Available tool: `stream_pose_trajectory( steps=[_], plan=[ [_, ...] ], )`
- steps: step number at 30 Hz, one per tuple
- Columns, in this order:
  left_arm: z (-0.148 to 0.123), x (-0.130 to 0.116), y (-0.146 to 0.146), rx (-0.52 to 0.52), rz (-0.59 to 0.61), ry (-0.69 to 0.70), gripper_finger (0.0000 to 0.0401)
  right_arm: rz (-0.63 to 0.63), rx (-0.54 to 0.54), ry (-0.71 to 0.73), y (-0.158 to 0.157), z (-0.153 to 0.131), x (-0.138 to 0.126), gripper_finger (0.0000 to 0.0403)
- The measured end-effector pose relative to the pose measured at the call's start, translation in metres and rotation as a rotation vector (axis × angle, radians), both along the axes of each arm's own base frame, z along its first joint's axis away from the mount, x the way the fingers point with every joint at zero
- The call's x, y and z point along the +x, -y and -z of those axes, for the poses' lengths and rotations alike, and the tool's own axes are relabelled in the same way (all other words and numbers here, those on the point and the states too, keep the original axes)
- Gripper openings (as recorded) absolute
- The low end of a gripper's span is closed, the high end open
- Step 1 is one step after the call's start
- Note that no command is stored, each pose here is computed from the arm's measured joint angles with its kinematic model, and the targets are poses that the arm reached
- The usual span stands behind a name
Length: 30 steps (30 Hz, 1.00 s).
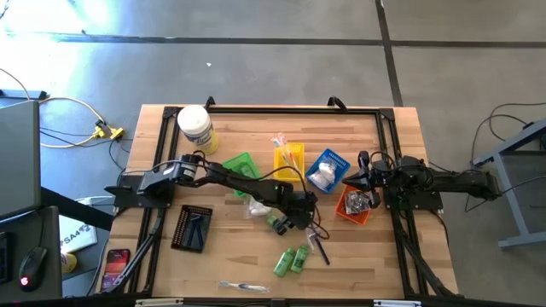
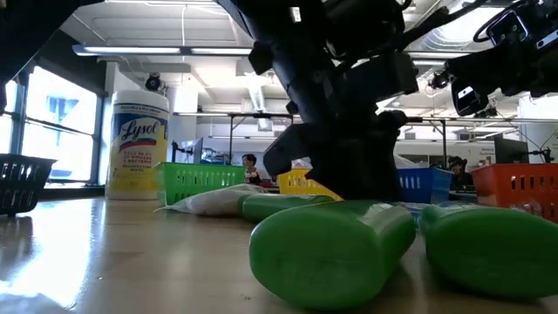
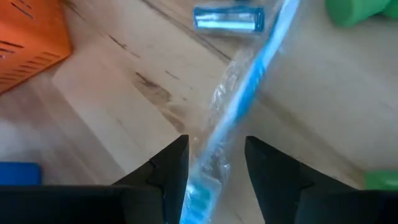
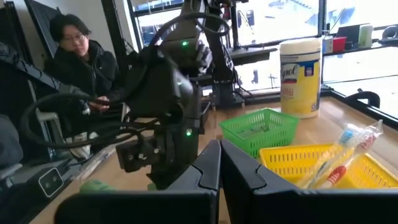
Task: Pick & Place Travel size toiletries
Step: Put the top blue toothbrush into the yellow bin
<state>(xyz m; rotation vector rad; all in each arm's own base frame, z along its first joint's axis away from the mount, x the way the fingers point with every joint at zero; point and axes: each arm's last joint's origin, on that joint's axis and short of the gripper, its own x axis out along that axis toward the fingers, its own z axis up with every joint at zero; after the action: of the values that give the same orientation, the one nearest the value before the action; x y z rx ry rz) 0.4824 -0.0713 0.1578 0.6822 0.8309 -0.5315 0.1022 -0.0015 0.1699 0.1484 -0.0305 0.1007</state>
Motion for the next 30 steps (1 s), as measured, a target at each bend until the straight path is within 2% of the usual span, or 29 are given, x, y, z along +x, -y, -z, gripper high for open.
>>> stream_pose_trajectory(
  steps=[8,11,15,16,21,26,30],
  plan=[
    [0.004,0.001,-0.001,-0.033,0.020,-0.013,0.0146,0.001,-0.014,0.000,0.000,0.000,0.000,0.0002],
    [0.005,0.001,-0.001,-0.034,0.023,-0.016,0.0110,0.001,-0.019,0.000,0.000,0.000,0.000,0.0002],
    [0.005,0.001,-0.001,-0.027,0.033,-0.009,0.0024,0.001,-0.019,0.000,0.000,0.000,0.000,0.0002],
    [0.005,0.001,-0.001,-0.023,0.033,-0.005,0.0015,0.001,-0.018,0.000,0.000,0.000,0.000,0.0002],
    [0.004,0.001,0.001,0.015,0.016,-0.003,0.0018,0.000,0.000,-0.001,0.000,0.000,0.000,0.0002],
    [-0.019,-0.011,0.001,0.114,-0.027,-0.023,0.0006,-0.003,0.011,-0.003,0.000,0.000,0.000,0.0002],
    [-0.057,-0.026,0.001,0.209,-0.065,0.005,0.0006,-0.003,0.012,-0.006,0.000,0.000,0.000,0.0002]
  ],
)
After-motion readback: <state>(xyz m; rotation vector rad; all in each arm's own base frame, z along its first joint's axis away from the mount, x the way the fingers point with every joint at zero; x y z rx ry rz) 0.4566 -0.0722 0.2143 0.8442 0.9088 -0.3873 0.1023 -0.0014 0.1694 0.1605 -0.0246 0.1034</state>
